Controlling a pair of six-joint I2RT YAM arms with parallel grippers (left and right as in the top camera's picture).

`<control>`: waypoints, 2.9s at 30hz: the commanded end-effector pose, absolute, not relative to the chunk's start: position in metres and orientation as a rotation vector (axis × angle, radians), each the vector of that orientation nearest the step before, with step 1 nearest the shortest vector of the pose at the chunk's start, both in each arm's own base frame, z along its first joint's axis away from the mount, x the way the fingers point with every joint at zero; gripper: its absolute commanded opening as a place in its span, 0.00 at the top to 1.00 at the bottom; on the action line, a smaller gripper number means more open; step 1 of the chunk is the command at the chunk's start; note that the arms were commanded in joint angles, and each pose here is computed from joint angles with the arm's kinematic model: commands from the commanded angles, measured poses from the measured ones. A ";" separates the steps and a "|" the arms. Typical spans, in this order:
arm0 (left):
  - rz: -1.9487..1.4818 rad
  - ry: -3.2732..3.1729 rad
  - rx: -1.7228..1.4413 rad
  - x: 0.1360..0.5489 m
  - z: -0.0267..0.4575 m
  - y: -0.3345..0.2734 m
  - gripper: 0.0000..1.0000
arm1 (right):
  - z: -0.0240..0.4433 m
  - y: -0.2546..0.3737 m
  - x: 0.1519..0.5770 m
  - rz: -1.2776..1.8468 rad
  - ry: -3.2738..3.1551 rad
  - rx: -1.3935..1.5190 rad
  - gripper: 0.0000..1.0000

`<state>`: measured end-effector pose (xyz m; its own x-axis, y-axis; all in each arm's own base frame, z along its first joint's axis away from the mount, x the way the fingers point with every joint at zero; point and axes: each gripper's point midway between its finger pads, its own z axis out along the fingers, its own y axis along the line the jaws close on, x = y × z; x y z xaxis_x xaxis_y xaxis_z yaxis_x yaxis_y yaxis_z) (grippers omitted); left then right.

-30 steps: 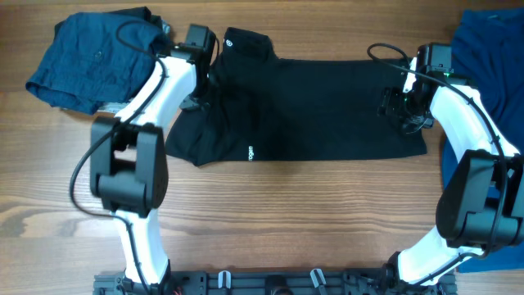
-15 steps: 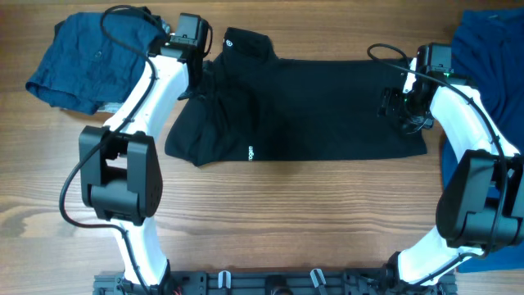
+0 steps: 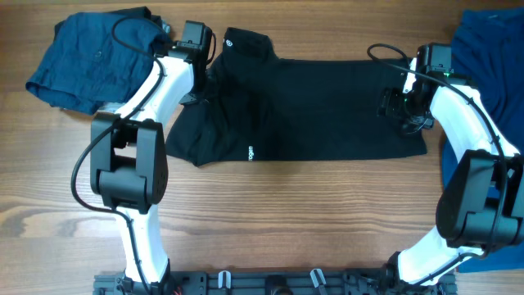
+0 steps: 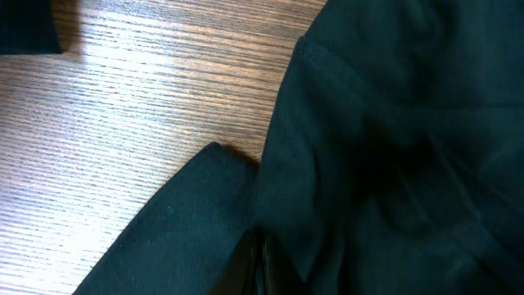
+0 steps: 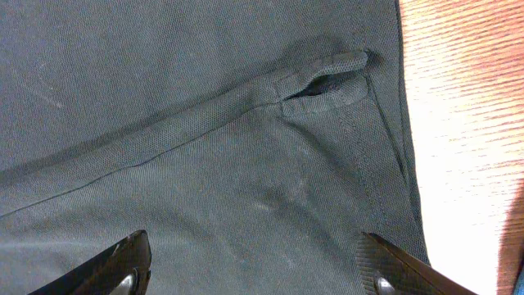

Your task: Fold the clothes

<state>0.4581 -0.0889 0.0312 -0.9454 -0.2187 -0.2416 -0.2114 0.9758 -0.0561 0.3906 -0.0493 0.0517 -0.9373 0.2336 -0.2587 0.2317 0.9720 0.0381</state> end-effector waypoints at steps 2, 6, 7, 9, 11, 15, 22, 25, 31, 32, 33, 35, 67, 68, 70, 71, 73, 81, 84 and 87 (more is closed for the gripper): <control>0.021 2.900 -0.337 0.458 0.011 -0.075 0.96 | 0.070 -0.054 0.398 -0.012 2.808 0.335 0.19; 0.004 2.851 -0.375 0.467 0.024 -0.064 0.96 | 0.070 -0.054 0.398 -0.012 2.808 0.334 0.19; 0.006 2.851 -0.385 0.467 0.025 -0.060 0.96 | 0.070 -0.054 0.398 -0.012 2.807 0.334 0.19; 0.009 2.852 -0.399 0.466 0.024 -0.056 0.96 | 0.070 -0.054 0.398 -0.012 2.807 0.334 0.18; 0.006 2.846 -0.408 0.468 0.025 -0.055 0.96 | 0.070 -0.054 0.398 -0.013 2.806 0.334 0.18; -0.089 2.868 -0.402 0.466 0.022 -0.067 0.96 | 0.070 -0.054 0.399 -0.013 2.803 0.334 0.18; -0.165 2.944 -0.397 0.455 0.005 -0.078 0.96 | 0.070 -0.054 0.399 -0.012 2.804 0.335 0.18; -0.190 2.958 -0.383 0.451 0.005 -0.086 0.96 | 0.070 -0.054 0.399 -0.012 2.804 0.334 0.18; -0.138 2.963 -0.389 0.449 -0.001 -0.080 0.96 | 0.070 -0.054 0.399 -0.012 2.804 0.334 0.19; -0.107 2.958 -0.392 0.448 -0.005 -0.075 0.96 | 0.070 -0.054 0.399 -0.012 2.804 0.335 0.18; -0.068 2.954 -0.394 0.446 -0.012 -0.070 0.96 | 0.070 -0.054 0.399 -0.011 2.804 0.335 0.18; -0.048 2.965 -0.398 0.437 -0.025 -0.067 0.96 | 0.070 -0.054 0.398 -0.012 2.805 0.334 0.18; -0.404 2.315 -0.312 0.534 0.205 -0.099 0.50 | 0.198 -0.075 0.490 -0.103 2.429 0.250 0.21; -0.407 2.310 -0.309 0.542 0.197 -0.100 0.50 | 0.197 -0.081 0.495 -0.130 2.410 0.262 0.21; -0.425 2.307 -0.299 0.558 0.173 -0.106 0.50 | 0.187 -0.090 0.511 -0.156 2.380 0.266 0.21; -0.429 2.307 -0.296 0.563 0.164 -0.108 0.50 | 0.181 -0.094 0.519 -0.166 2.373 0.251 0.21; -0.429 2.311 -0.292 0.574 0.141 -0.112 0.51 | 0.160 -0.102 0.537 -0.192 2.359 0.224 0.21; -0.400 2.338 -0.237 0.588 0.096 -0.116 0.53 | 0.081 -0.127 0.558 -0.279 2.422 0.154 0.21; -0.387 2.339 -0.206 0.588 0.096 -0.115 0.53 | 0.071 -0.129 0.566 -0.273 2.404 0.155 0.21; -0.384 2.340 -0.198 0.587 0.095 -0.116 0.52 | 0.053 -0.122 0.570 -0.218 2.419 0.135 0.21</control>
<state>0.5887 -0.1103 0.1051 -0.6937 -0.2952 -0.6570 -0.0663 0.9344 -0.3499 0.5666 -0.1244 0.0733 -0.7376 0.0507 -0.6733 0.1868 0.9736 -0.1313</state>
